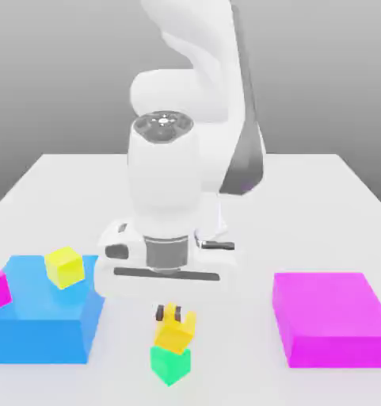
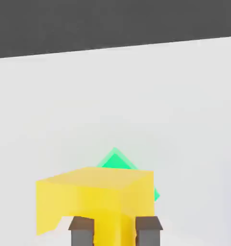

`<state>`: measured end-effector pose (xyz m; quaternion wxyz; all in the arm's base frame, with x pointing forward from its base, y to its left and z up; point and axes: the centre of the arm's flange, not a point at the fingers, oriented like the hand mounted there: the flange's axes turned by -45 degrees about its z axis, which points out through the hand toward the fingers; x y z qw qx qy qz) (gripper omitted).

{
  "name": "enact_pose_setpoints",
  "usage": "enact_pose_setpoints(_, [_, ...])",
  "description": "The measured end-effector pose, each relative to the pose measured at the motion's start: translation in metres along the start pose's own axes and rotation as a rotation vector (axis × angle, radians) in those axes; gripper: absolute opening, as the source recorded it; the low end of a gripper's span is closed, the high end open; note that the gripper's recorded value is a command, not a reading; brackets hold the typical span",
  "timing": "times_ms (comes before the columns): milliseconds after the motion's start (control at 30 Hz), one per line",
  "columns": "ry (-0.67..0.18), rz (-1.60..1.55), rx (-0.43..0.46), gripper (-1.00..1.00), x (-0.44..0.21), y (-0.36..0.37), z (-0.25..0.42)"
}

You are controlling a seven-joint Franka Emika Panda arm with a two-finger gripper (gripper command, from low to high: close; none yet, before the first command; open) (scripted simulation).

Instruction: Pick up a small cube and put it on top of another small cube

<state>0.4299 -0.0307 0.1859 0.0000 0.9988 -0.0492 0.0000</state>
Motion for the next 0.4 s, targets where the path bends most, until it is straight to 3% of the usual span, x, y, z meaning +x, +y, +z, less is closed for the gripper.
enact_pose_setpoints(33, [0.000, 0.001, 0.000, 1.00, -0.001, 0.000, 0.009])
enact_pose_setpoints(233, [0.000, 0.000, 0.000, 1.00, -0.001, 0.000, 0.013])
enact_pose_setpoints(400, [0.000, 0.001, 0.000, 1.00, 0.000, 0.000, -0.030])
